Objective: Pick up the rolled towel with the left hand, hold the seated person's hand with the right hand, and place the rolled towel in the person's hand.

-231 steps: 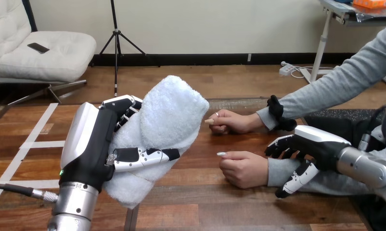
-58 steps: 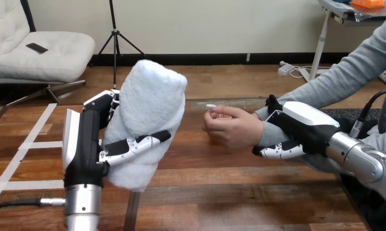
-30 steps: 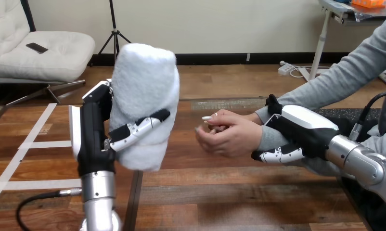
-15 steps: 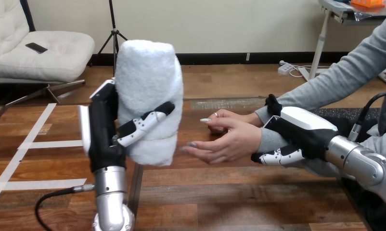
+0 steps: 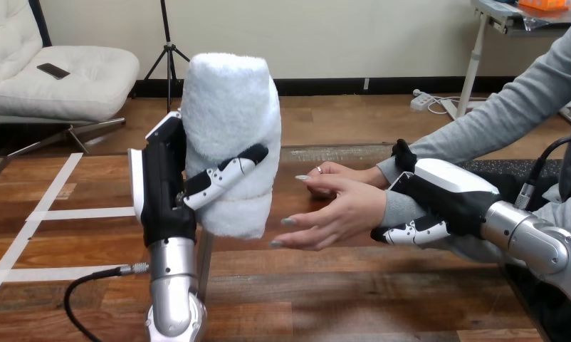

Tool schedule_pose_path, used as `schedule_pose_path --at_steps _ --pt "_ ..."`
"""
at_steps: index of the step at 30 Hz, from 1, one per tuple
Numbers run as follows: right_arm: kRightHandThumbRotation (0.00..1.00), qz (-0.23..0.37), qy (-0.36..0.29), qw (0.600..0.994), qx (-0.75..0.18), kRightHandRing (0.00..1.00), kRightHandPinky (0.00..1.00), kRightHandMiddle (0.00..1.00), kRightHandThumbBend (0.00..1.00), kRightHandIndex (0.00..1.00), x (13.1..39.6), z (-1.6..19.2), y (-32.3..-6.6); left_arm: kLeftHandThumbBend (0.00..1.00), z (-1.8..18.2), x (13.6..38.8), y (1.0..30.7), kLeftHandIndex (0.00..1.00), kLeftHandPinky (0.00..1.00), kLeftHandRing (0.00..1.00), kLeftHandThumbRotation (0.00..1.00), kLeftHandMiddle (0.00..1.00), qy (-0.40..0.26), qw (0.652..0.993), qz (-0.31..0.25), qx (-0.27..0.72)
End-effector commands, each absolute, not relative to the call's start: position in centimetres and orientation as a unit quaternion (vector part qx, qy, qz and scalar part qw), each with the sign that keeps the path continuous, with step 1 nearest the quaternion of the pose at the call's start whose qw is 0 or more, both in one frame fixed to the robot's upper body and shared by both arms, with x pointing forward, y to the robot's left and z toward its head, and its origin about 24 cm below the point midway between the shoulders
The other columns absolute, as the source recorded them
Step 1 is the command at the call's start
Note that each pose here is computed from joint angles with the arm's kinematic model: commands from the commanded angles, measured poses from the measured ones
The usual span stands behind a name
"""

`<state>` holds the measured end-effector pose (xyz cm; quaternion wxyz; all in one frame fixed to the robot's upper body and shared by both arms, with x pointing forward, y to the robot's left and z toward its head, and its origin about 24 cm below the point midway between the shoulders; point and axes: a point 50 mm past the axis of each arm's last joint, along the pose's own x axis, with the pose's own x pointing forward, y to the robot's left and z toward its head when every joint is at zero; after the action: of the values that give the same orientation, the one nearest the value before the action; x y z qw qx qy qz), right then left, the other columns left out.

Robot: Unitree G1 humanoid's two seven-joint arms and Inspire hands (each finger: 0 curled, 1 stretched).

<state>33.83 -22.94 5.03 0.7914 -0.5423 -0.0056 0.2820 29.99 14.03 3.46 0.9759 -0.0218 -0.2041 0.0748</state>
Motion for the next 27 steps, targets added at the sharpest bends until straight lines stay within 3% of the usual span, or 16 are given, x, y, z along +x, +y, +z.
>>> schedule_pose_path --at_steps 1,27 --pt "0.42 0.267 -0.060 0.815 -0.510 0.21 0.17 0.27 0.47 0.27 34.4 6.5 -21.7 0.61 8.1 32.8 13.0 0.41 0.36 0.39 0.00 0.41 -0.285 0.955 0.057 -0.050" --pt "0.45 0.274 -0.072 0.817 -0.502 0.20 0.16 0.26 0.48 0.26 34.3 6.8 -21.5 0.61 8.0 34.3 12.4 0.42 0.33 0.38 0.00 0.42 -0.242 0.965 0.023 -0.099"
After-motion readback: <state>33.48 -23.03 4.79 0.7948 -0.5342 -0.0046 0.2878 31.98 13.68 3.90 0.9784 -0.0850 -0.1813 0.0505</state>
